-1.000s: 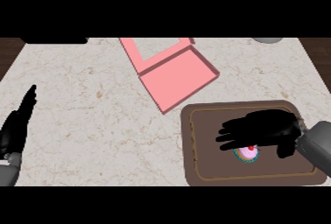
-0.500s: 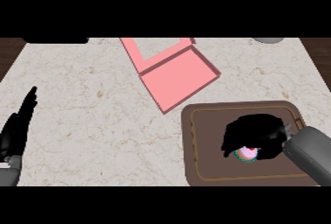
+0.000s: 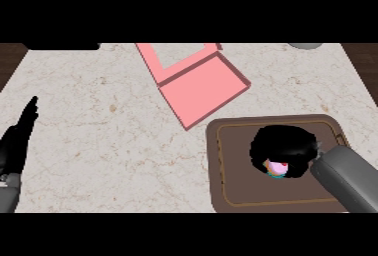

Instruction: Pick the cupcake from the tray and place it in the cardboard box

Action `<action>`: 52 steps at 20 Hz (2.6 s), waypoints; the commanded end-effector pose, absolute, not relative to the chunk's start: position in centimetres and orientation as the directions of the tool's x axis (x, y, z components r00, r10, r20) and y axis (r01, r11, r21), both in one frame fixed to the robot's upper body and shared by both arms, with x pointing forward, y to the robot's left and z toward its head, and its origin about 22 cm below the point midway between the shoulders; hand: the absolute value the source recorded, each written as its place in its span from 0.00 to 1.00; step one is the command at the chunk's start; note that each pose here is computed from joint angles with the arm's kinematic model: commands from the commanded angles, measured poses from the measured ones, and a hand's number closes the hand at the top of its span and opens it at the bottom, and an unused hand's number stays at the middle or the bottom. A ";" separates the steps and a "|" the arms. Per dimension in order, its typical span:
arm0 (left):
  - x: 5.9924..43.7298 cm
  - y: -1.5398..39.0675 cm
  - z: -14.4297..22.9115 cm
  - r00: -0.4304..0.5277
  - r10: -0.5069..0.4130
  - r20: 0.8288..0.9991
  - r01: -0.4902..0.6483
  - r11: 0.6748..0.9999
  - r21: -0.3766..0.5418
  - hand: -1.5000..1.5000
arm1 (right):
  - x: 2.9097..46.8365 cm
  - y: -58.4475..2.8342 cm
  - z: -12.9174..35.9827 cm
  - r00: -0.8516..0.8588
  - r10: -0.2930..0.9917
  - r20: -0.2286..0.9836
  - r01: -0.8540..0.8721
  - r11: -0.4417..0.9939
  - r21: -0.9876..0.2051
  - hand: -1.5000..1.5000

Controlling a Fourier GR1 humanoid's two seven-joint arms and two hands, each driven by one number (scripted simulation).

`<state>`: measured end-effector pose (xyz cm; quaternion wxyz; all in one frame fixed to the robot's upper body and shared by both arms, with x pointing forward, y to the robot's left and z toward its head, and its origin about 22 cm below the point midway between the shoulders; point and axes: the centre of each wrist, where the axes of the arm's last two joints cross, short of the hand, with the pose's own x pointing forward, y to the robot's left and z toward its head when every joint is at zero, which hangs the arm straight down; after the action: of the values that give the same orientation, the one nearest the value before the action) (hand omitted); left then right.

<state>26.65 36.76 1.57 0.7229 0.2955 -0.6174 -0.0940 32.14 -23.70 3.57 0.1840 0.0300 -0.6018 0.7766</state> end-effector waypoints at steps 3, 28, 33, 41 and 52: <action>25.6 37.9 1.1 0.257 -0.486 0.835 -0.261 0.797 0.544 0.50 | 32.9 -31.0 2.6 -0.554 0.793 0.254 -0.334 0.069 -0.940 1.00; 26.0 35.6 1.5 0.210 -0.508 0.835 -0.217 0.809 0.547 0.50 | 35.9 -19.9 19.5 -0.271 0.862 0.429 0.201 0.486 -0.850 1.00; 26.8 35.8 2.7 0.205 -0.498 0.842 -0.219 0.816 0.536 0.50 | 38.9 -15.2 21.4 -0.234 0.839 0.491 0.185 0.534 -0.825 1.00; 28.0 35.7 3.0 0.191 -0.498 0.846 -0.206 0.822 0.531 0.50 | 43.4 -11.1 19.2 -0.193 0.777 0.599 0.112 0.624 -0.773 1.00; 27.9 34.9 1.8 0.160 -0.515 0.842 -0.188 0.821 0.538 0.50 | 46.3 -8.4 16.2 -0.066 0.832 0.551 0.107 0.555 -0.825 1.00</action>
<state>27.61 34.60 2.28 0.7121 0.2800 -0.6341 -0.1115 45.88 -9.50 17.03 0.5754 -0.3327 -0.6830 0.3029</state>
